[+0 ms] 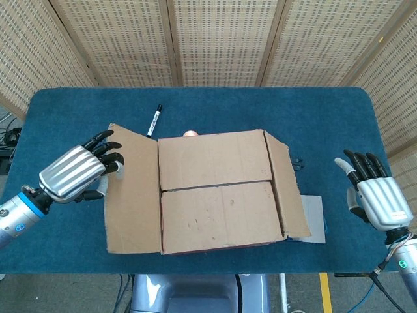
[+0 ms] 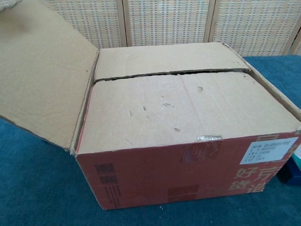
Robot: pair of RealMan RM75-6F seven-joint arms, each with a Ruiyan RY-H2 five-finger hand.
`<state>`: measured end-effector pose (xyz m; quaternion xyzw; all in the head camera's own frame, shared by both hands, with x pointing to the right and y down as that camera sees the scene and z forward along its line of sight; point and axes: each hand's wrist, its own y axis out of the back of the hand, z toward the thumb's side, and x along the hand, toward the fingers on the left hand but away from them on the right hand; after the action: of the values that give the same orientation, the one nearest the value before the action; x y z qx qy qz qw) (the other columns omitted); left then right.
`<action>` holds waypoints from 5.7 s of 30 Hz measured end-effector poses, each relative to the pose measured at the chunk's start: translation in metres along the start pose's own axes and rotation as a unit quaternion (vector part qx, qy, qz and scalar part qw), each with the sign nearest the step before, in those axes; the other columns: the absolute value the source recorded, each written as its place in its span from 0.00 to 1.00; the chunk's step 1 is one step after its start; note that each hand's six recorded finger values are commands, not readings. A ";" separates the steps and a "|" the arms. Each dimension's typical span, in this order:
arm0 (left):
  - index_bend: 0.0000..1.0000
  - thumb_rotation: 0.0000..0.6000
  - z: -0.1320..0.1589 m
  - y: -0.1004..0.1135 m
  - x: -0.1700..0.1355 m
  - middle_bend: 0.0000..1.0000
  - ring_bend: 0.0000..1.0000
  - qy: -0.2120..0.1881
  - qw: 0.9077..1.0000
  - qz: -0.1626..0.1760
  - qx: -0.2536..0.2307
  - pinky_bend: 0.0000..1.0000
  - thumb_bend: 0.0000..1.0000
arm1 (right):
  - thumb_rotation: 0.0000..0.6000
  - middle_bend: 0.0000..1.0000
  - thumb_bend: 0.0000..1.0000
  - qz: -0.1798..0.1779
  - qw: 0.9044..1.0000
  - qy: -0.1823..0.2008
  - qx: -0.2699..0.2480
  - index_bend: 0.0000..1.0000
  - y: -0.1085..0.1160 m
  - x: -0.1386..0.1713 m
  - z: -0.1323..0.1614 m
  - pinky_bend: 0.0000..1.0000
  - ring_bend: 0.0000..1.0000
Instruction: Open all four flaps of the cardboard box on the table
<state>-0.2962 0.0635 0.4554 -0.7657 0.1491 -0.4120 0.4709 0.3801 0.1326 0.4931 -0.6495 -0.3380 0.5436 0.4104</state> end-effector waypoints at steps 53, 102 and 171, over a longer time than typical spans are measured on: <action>0.00 0.48 0.041 -0.114 0.119 0.00 0.00 0.068 0.998 0.006 -0.013 0.00 0.16 | 1.00 0.03 0.78 0.001 1.000 -0.015 -0.004 0.10 -0.019 0.012 -0.015 0.00 0.00; 0.00 0.50 0.016 -0.062 0.134 0.00 0.00 0.130 0.981 0.140 0.026 0.00 0.17 | 1.00 0.03 0.78 -0.012 0.999 -0.033 -0.011 0.10 -0.011 0.019 -0.031 0.00 0.00; 0.33 0.20 -0.002 -0.055 0.127 0.00 0.00 0.108 0.985 0.028 -0.134 0.00 0.37 | 1.00 0.03 0.77 -0.013 0.999 -0.041 -0.022 0.10 -0.009 0.027 -0.031 0.00 0.00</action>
<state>-0.2282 0.0121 0.5643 -0.7683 0.2741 -0.4556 0.3564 0.4153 0.1547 0.4916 -0.6311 -0.3748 0.5571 0.3884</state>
